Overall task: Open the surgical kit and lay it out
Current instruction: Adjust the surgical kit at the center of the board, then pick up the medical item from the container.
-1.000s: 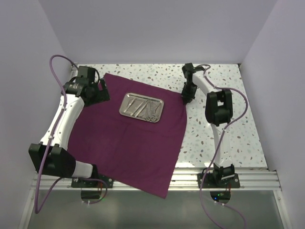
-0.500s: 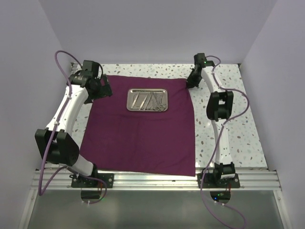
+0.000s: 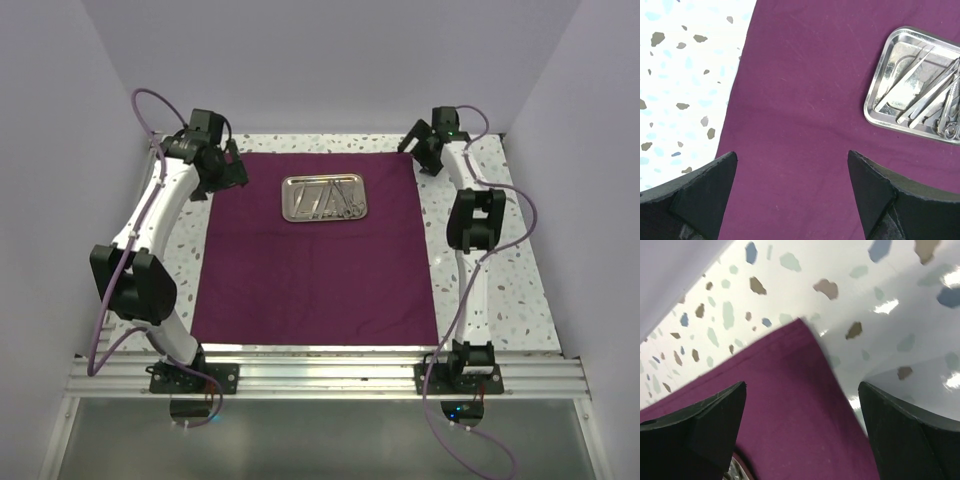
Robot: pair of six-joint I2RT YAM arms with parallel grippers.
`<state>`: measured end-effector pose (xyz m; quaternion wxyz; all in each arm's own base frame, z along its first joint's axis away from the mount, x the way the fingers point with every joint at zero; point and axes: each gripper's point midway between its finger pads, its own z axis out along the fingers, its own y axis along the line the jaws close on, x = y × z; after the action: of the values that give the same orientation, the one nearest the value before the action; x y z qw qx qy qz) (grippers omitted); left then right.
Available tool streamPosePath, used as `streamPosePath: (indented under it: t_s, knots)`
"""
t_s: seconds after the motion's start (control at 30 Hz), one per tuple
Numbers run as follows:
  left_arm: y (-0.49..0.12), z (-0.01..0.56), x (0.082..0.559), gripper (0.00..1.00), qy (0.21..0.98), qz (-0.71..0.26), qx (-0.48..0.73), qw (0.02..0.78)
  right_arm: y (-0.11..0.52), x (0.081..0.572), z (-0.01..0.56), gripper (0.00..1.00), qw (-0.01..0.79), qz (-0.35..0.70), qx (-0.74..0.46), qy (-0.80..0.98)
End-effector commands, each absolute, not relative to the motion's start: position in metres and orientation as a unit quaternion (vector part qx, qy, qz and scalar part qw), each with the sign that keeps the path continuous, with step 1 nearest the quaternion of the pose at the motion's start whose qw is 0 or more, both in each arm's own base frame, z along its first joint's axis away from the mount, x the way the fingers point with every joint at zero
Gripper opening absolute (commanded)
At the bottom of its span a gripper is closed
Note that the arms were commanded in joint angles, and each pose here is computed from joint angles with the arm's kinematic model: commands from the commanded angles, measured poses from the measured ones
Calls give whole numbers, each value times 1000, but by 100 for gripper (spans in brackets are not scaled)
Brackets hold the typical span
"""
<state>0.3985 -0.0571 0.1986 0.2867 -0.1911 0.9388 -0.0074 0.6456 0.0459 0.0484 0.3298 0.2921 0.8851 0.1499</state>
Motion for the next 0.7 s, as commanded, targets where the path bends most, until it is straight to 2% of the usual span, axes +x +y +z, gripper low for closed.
streamPosePath:
  t_s: [0.0, 0.17, 0.27, 0.3, 0.37, 0.47, 0.5, 0.53, 0.6, 0.67]
  knots:
    - [-57, 216, 410, 95, 926, -3, -204, 317, 43, 639, 107, 99, 373, 148, 271, 875]
    - [-99, 227, 441, 94, 909, -40, -132, 394, 53, 602, 157, 98, 367, 163, 268, 876]
    - [-132, 213, 463, 91, 915, -49, -72, 394, 70, 569, 150, 98, 333, 167, 254, 893]
    - [-146, 200, 475, 85, 921, -60, -51, 381, 77, 548, 148, 98, 310, 168, 245, 903]
    - [-167, 186, 482, 81, 928, -71, -5, 367, 92, 515, 138, 97, 266, 157, 216, 926]
    - [-183, 158, 496, 66, 934, -71, 24, 349, 111, 464, 135, 95, 230, 148, 177, 945]
    - [-185, 146, 504, 58, 936, -67, 27, 346, 111, 436, 111, 95, 200, 131, 173, 956]
    - [-186, 139, 508, 57, 936, -65, 30, 344, 122, 420, 134, 95, 226, 143, 150, 952]
    - [-193, 126, 519, 57, 937, -70, 39, 341, 122, 384, 117, 96, 212, 135, 138, 958]
    - [-200, 119, 526, 59, 936, -73, 53, 339, 128, 361, 132, 96, 231, 148, 122, 954]
